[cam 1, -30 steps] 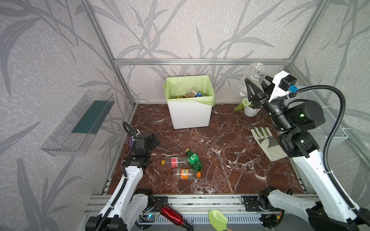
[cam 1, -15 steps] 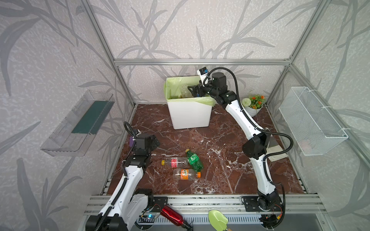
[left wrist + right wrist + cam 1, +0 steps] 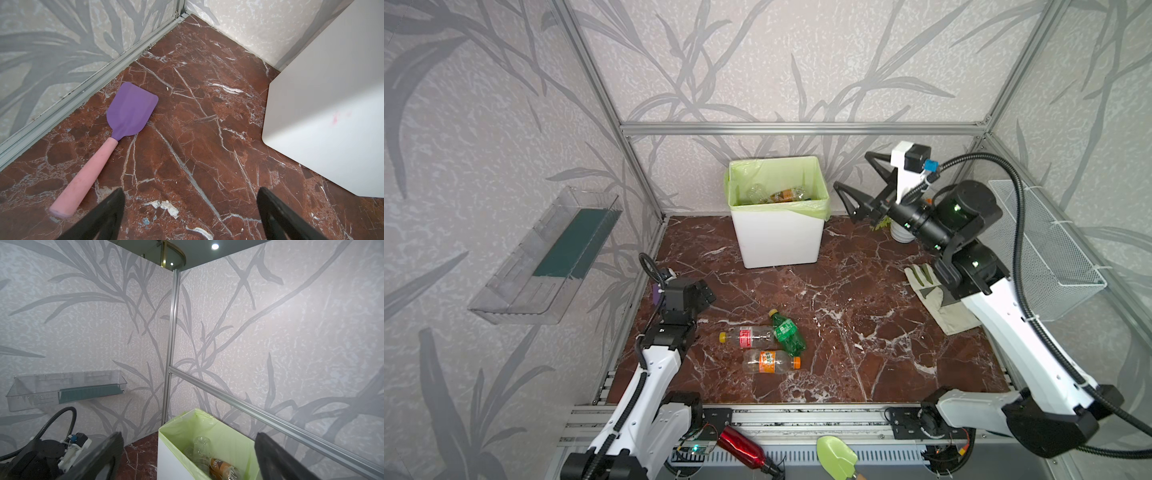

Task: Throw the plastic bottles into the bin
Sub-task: 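Lower the right gripper onto the orange-labelled bottle and grasp it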

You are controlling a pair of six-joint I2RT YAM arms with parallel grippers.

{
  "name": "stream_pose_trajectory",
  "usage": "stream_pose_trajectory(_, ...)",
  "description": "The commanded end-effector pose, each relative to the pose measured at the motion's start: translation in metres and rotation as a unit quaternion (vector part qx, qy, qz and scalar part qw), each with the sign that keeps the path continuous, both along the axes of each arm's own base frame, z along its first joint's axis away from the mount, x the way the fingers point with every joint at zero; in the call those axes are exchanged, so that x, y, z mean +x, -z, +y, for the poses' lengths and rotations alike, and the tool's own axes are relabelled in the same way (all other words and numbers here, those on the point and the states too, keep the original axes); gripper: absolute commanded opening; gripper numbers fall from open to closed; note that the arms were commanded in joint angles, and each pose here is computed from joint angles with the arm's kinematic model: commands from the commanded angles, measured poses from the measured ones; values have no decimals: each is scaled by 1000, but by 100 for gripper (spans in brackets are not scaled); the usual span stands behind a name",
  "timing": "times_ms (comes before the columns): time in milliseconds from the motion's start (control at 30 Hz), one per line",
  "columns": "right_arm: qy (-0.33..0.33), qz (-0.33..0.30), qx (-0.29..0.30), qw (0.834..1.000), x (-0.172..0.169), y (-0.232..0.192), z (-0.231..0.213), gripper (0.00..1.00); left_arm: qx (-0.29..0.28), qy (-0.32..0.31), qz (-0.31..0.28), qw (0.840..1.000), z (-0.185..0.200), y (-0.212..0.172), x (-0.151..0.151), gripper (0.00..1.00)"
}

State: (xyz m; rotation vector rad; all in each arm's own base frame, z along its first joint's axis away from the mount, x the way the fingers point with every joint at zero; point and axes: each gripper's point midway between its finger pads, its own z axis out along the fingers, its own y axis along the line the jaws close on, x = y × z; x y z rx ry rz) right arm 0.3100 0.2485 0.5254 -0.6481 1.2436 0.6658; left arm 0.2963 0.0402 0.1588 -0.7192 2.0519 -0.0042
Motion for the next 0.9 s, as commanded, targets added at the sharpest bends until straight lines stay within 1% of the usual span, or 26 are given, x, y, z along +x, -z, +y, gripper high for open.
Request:
stream_pose_trajectory(0,-34,102,-85,991,4,114,34,95,1,-14,-8,1000,5,-2,-2,99)
stream_pose_trajectory(67,-60,122,-139,981,-20,152,50,95,5,-13,-5,1000,5,-3,-4,99)
stream_pose_trajectory(167,-109,161,-215,957,-61,206,75,88,8,-14,-3,1000,6,-3,-5,99)
stream_pose_trajectory(233,-150,189,-246,939,-91,238,91,84,8,-16,-3,1000,7,-4,-5,99)
stream_pose_trajectory(300,-188,215,-274,918,-121,269,107,82,9,-19,-6,1000,7,-6,-6,99)
stream_pose_trajectory(367,-203,228,-314,899,-139,298,117,82,11,-21,-8,1000,8,-8,-6,99)
stream_pose_trajectory(400,-224,231,-342,883,-159,314,127,82,13,-22,-7,1000,9,-9,-6,99)
stream_pose_trajectory(500,-249,241,-408,844,-186,355,140,82,15,-21,-8,1000,9,-14,-5,99)
stream_pose_trajectory(567,-252,240,-442,827,-195,374,147,82,16,-20,-9,1000,9,-16,-7,99)
stream_pose_trajectory(700,-243,242,-502,794,-197,404,157,82,17,-24,-10,1000,11,-16,-11,99)
stream_pose_trajectory(867,-223,225,-557,768,-188,429,168,82,21,-28,-11,999,12,-15,-16,99)
